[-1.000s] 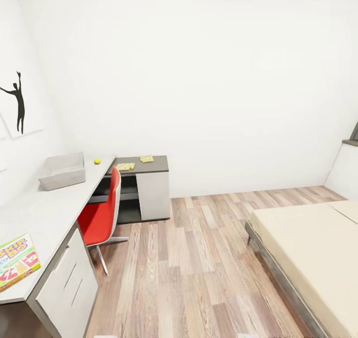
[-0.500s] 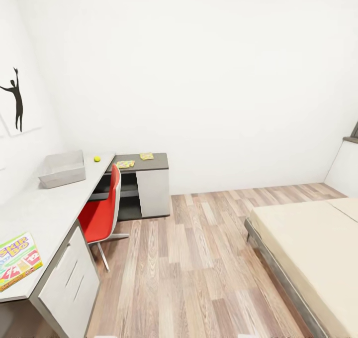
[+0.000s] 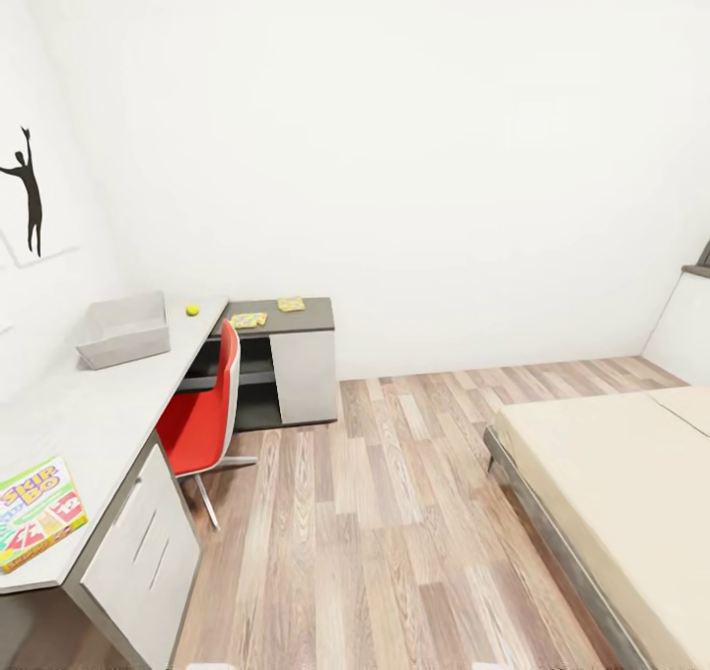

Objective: Put all the toys in the child's room - the three board games (two on the bed and one on the table), the two jigsaw puzzles on the table, and the tennis ball on the table - inside the toy box on the table in the child's room.

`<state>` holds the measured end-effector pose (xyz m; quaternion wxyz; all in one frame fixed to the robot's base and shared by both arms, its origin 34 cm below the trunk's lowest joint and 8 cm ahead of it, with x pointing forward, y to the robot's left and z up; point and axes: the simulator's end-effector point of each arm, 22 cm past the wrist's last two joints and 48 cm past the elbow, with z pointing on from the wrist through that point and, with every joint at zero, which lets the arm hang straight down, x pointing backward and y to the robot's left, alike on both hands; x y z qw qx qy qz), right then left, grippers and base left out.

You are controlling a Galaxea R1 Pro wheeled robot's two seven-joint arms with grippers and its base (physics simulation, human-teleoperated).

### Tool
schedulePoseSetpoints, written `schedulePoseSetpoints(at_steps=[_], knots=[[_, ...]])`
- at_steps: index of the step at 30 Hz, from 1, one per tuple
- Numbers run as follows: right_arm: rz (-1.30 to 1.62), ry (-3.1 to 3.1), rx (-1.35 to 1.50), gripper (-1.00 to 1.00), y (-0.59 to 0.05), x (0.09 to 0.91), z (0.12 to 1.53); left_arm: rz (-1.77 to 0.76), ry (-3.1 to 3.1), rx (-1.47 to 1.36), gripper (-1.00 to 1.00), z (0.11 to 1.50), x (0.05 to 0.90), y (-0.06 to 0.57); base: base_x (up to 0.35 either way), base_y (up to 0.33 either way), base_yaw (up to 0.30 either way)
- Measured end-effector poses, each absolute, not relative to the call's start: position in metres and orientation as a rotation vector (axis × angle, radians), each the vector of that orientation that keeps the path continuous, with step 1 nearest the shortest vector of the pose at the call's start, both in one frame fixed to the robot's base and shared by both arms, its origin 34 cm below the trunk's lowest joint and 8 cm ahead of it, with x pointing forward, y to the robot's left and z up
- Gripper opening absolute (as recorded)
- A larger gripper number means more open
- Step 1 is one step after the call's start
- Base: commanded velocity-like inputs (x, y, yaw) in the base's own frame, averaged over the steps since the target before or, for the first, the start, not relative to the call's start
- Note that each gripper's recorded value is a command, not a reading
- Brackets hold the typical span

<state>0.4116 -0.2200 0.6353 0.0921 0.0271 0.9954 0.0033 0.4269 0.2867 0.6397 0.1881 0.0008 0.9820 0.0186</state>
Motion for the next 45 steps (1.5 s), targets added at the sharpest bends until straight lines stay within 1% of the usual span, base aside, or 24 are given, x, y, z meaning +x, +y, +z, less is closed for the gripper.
schedulePoseSetpoints(at_steps=[29, 37, 45], knots=[[0.006, 2.995, 0.078, 1.00, -0.220, 0.390, 0.635, 0.052, 2.789, 0.007, 1.00, 0.639, 0.406, 0.286, 0.004, -0.002, 0.000], [0.000, 2.923, 0.084, 1.00, -0.223, 0.407, 0.638, 0.051, 2.772, 0.014, 1.00, 0.639, 0.405, 0.285, 0.203, -0.120, 0.000], [0.000, 2.887, 0.086, 1.00, -0.223, 0.414, 0.639, 0.050, 2.769, 0.016, 1.00, 0.639, 0.406, 0.285, 0.276, -0.017, 0.000]])
